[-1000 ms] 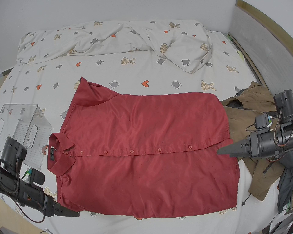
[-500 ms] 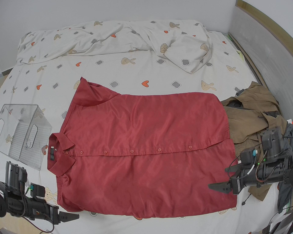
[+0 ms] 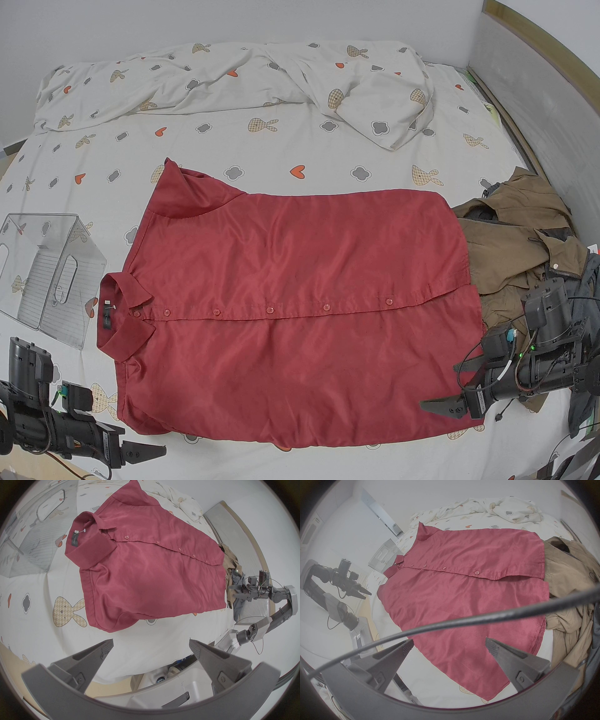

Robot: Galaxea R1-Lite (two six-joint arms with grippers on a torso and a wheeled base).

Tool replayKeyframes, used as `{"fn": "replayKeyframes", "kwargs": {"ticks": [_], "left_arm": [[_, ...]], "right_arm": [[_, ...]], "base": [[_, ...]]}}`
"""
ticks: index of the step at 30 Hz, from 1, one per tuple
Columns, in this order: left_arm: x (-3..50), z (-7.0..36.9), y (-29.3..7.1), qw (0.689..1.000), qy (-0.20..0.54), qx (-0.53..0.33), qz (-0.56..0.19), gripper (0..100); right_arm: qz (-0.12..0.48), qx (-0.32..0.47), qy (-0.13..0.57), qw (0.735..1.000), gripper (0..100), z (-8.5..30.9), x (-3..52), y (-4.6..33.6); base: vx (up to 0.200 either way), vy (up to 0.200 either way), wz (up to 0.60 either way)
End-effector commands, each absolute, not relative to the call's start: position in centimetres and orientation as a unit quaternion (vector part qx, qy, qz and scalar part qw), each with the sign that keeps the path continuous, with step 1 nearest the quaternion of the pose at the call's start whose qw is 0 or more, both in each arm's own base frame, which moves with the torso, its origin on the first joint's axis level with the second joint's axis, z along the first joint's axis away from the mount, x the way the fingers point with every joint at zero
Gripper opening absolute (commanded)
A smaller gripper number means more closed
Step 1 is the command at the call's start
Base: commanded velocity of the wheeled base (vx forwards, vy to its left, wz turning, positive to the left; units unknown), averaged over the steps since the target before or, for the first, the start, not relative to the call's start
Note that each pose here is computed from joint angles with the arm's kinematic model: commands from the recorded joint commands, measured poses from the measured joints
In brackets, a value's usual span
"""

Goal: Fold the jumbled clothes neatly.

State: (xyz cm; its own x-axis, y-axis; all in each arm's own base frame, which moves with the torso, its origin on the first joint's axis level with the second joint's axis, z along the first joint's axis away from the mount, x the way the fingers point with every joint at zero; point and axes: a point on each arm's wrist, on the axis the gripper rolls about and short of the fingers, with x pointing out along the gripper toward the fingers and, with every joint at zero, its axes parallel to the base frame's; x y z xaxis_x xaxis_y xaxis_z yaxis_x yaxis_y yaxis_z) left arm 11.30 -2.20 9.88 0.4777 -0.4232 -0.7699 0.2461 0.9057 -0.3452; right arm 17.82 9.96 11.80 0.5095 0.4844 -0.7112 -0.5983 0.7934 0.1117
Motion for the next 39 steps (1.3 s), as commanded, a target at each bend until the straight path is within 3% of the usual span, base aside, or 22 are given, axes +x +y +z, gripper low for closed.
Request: {"fn": "replayKeyframes", "kwargs": {"ticks": [1,5,27,39], "left_arm": [[11.2,9.8,-2.3,0.852,0.475,-0.092,-0.199,100],[11.3,9.7,-2.3,0.850,0.479,-0.093,-0.199,100],[13.3,8.0,-2.4,0.845,0.491,-0.097,-0.189,100],[13.4,5.1,-0.2,0.888,0.435,-0.102,-0.108,100]], "right_arm": [[0.313,-0.075,0.387,0.864,100,11.7,17.8,10.0],[0.313,-0.075,0.387,0.864,100,11.7,17.8,10.0],[0.318,-0.075,0.388,0.862,100,11.6,17.7,10.3],[0.317,-0.076,0.391,0.861,100,11.5,17.8,10.3]], "base": [[0.000,0.000,0.00],[-0.150,0.000,0.00],[0.000,0.000,0.00],[0.000,0.000,0.00]]}}
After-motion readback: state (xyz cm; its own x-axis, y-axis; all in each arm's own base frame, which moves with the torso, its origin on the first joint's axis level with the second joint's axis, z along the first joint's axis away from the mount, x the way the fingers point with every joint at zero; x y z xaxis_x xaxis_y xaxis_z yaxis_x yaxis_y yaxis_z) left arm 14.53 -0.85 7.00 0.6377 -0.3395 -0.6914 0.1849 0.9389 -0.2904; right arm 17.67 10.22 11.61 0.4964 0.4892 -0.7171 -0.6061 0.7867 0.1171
